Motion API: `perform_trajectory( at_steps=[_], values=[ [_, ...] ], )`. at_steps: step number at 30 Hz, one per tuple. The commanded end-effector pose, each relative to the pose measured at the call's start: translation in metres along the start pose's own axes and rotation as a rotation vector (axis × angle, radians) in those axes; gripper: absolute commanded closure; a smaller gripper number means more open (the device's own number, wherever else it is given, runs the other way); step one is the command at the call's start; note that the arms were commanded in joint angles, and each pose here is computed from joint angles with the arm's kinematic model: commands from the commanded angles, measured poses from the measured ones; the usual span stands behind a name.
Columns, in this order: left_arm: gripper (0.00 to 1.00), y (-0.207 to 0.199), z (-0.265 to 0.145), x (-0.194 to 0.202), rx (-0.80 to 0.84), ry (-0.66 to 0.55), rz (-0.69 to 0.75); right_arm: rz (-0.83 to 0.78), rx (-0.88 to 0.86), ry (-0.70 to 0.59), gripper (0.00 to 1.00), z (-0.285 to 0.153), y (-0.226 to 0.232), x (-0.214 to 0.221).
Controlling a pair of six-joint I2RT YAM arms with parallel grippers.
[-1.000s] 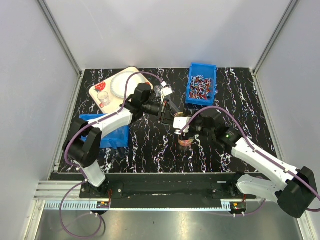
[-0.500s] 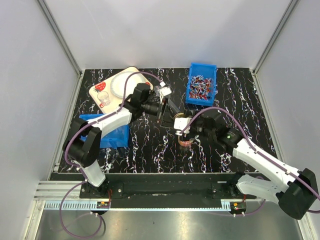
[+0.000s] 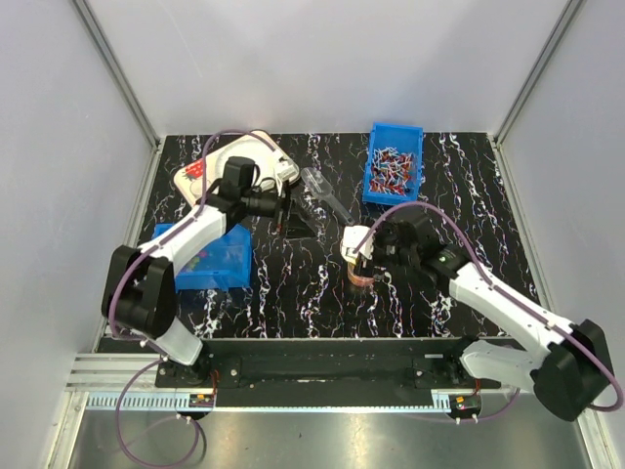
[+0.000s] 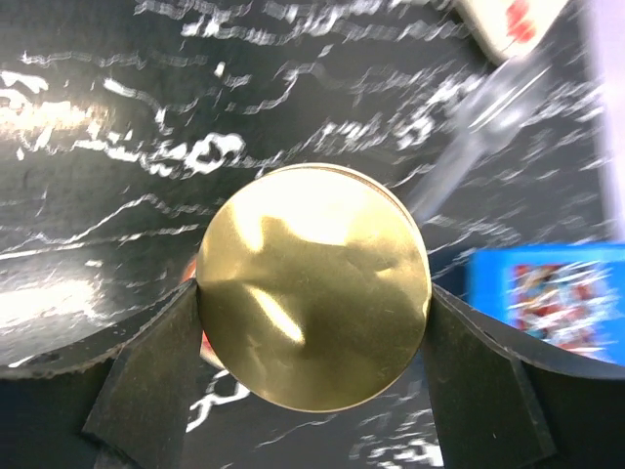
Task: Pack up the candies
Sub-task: Close the bottle lid on the packing bottle.
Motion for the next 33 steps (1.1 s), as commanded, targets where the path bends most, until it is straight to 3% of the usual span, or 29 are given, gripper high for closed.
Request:
perform_trajectory(
  at_steps=[1,5,14,33],
  values=[
    [0.01,-0.011,-0.014,0.004,-0.050,-0.023,0.186,0.155,-0.090,-0.041,0.30,0.008,0.003,0.013],
    [0.01,-0.012,-0.017,0.008,-0.079,-0.062,0.264,0.287,-0.177,-0.064,0.30,0.018,0.002,0.029],
    [0.01,-0.004,-0.016,0.021,-0.121,-0.115,0.283,0.369,-0.300,-0.056,0.30,0.031,0.025,0.040],
    [0.01,-0.012,-0.007,0.028,-0.095,-0.102,0.274,0.403,-0.270,0.035,0.26,0.043,0.028,0.063]
  ],
)
Point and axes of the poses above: each gripper's point midway between its finger pads, its own z axis out along the fingers, its own y axis along the line the jaws close on, x = y × z, the point moved 5 cm from there along -z, back along the fingers, and after that the axes turned 10 degrees about -z, right-handed, at the moved point
